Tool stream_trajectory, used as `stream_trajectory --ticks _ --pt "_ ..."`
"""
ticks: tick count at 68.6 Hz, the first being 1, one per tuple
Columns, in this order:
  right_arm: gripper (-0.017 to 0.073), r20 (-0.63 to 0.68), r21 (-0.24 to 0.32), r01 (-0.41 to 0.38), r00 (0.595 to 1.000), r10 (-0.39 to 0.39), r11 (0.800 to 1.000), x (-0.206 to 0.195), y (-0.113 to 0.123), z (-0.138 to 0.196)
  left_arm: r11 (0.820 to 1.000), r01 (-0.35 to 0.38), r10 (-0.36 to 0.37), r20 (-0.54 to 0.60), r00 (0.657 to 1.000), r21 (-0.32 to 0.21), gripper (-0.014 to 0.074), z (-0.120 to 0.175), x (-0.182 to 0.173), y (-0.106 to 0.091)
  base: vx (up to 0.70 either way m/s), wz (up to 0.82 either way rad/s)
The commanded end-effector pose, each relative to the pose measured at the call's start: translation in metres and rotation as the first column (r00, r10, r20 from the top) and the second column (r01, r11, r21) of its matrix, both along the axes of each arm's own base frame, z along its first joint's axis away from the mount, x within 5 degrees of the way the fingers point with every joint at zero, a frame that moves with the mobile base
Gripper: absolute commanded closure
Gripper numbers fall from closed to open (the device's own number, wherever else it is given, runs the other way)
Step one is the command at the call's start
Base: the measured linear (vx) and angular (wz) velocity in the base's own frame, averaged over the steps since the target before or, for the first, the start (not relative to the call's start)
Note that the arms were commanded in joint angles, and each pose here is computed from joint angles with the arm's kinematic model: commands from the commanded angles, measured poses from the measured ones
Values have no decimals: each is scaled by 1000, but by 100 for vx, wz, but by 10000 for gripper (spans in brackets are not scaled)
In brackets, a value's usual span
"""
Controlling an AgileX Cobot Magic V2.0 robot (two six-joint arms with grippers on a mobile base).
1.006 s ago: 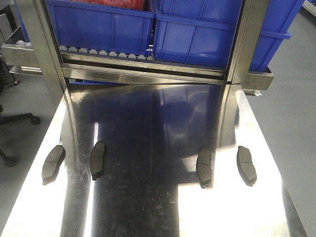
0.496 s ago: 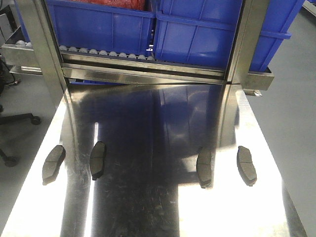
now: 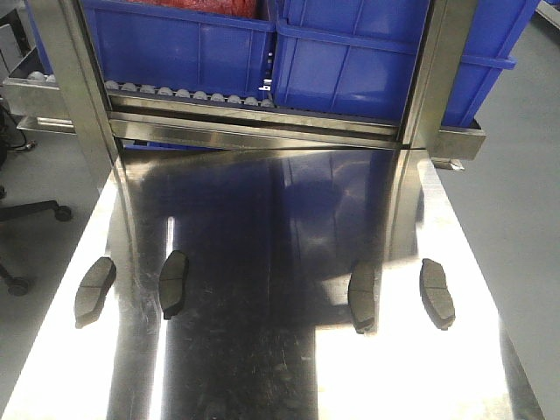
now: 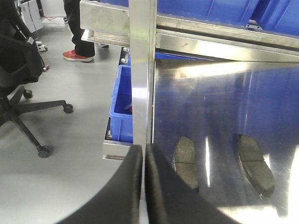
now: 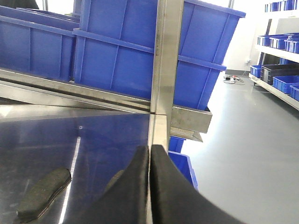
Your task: Move and align brake pads A on conveyor
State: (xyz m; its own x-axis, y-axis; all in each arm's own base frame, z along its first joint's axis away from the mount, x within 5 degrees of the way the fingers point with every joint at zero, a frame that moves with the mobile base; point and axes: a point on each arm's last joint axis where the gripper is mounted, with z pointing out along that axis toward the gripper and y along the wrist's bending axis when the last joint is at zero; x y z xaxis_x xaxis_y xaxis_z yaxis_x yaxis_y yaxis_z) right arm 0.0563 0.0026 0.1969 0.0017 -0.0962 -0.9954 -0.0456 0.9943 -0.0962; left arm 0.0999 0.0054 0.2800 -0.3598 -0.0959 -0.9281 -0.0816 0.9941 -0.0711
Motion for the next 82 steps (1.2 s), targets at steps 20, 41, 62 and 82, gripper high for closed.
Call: stream_trajectory --ticks 20,41,62,82 --pt "569 83 -5 5 997 -5 1000 -1 0 7 1000 9 -11 85 996 29 295 17 3 0 0 0" --pt "569 83 -5 5 997 -5 1000 -1 0 7 999 11 -13 63 998 33 101 15 3 0 0 0" --pt "569 83 -5 5 997 -5 1000 -1 0 7 999 -12 13 1 1000 -38 101 24 15 1 0 0" --pt "569 83 -5 5 997 -5 1000 -1 0 7 991 136 -126 -317 940 12 101 42 87 -16 0 0"
